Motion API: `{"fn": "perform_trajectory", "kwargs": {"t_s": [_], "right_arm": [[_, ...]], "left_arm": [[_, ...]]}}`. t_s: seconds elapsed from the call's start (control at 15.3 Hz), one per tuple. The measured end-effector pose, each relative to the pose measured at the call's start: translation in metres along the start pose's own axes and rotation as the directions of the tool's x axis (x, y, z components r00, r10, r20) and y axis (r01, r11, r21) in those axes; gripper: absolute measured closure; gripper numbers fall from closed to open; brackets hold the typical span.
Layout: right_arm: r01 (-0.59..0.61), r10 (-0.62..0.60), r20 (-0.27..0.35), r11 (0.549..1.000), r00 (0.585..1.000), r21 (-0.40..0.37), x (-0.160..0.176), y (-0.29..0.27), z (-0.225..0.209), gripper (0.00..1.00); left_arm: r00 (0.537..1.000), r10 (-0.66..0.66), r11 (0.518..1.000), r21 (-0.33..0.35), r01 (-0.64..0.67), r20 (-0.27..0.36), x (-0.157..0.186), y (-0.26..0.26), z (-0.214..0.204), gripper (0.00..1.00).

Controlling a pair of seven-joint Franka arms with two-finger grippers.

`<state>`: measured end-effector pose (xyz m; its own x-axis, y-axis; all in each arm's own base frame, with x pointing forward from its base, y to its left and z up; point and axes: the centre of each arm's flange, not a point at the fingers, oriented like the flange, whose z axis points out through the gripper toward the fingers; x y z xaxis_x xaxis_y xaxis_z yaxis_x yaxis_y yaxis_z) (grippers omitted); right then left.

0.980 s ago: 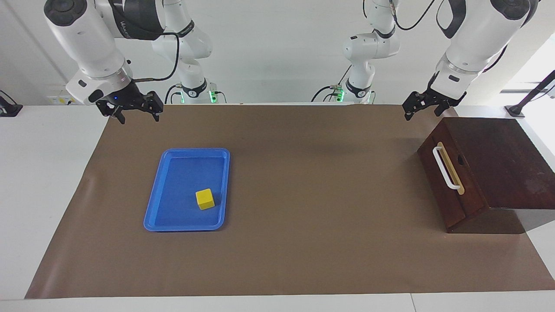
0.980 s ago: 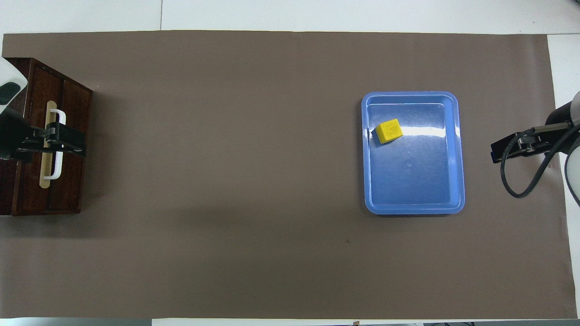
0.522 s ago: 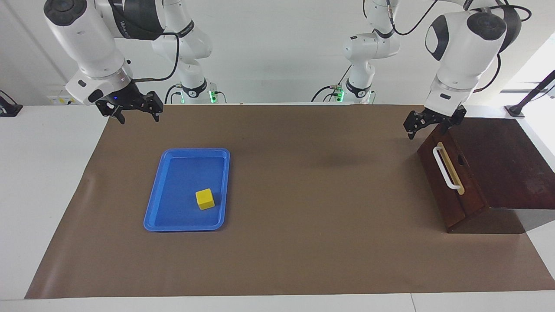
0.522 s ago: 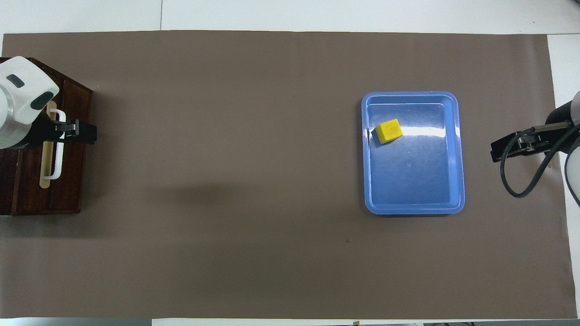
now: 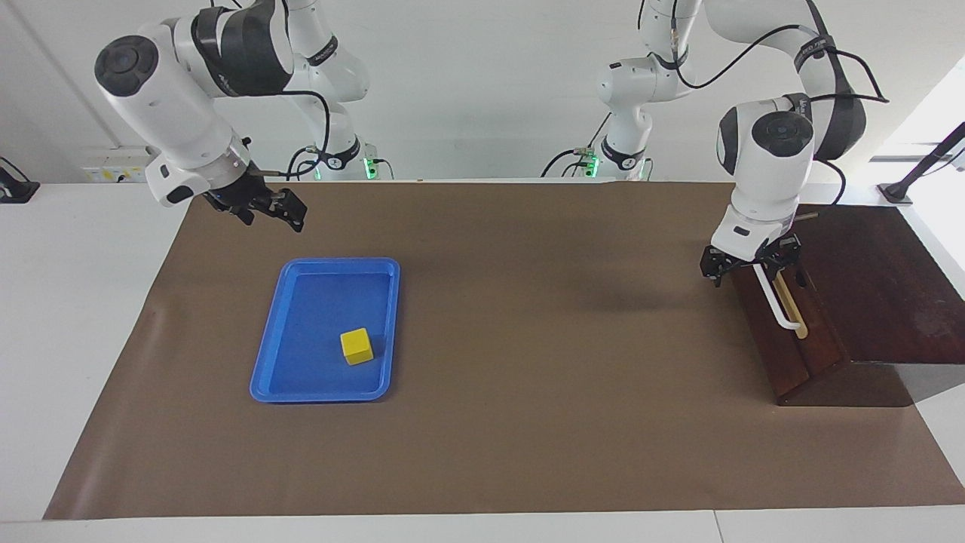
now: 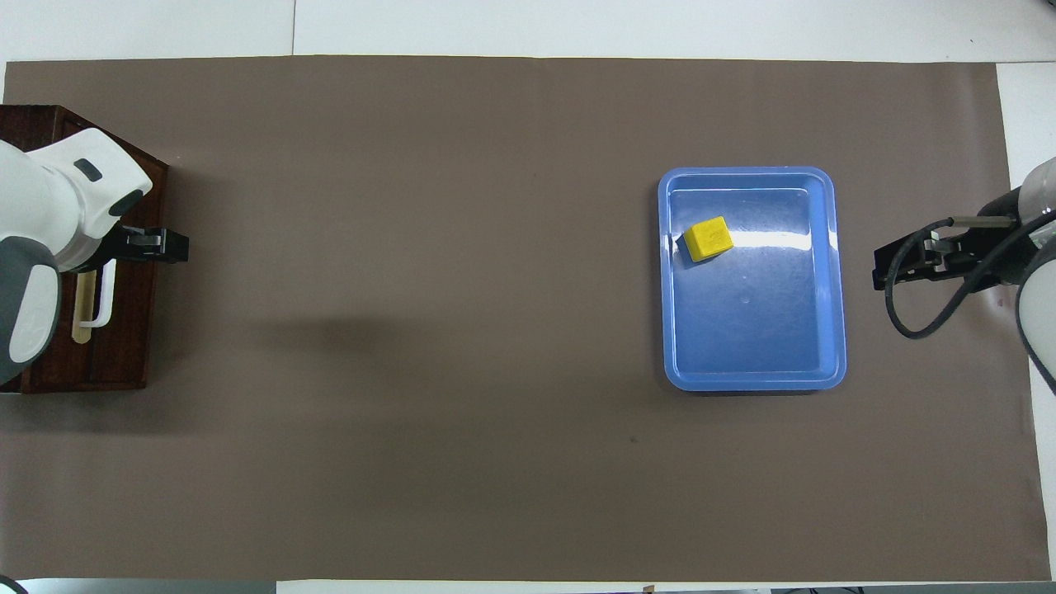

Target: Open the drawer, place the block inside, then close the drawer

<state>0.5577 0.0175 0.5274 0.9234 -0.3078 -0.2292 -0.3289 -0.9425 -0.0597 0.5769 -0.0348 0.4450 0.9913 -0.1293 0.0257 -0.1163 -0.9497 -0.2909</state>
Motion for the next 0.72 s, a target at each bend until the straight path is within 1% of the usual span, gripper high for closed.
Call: {"fn": "perform_trajectory", "kwargs": {"t_s": [0.13, 0.33, 0.46, 0.72], "right_arm": [[-0.154, 0.151, 0.051, 0.986, 0.987, 0.062, 0.018, -0.007, 0.028, 0.00], [-0.360, 0.346, 0.123, 0.925, 0.930, 0.121, 0.041, -0.014, 0.073, 0.00], [-0.475, 0.448, 0.179, 0.867, 0.876, 0.155, 0.049, -0.014, 0.102, 0.00], [-0.639, 0.575, 0.314, 0.753, 0.755, 0.157, 0.077, 0.000, 0.148, 0.00]], "left_arm": [[1.000, -0.009, 1.000, -0.003, 0.009, 0.008, -0.004, -0.007, 0.018, 0.00], [1.000, -0.021, 1.000, -0.010, 0.021, -0.011, -0.007, -0.015, 0.034, 0.00], [0.999, -0.029, 0.999, -0.015, 0.028, -0.027, -0.009, -0.021, 0.041, 0.00], [0.998, -0.027, 0.999, -0.031, 0.025, -0.062, -0.016, -0.019, 0.063, 0.00]]}}
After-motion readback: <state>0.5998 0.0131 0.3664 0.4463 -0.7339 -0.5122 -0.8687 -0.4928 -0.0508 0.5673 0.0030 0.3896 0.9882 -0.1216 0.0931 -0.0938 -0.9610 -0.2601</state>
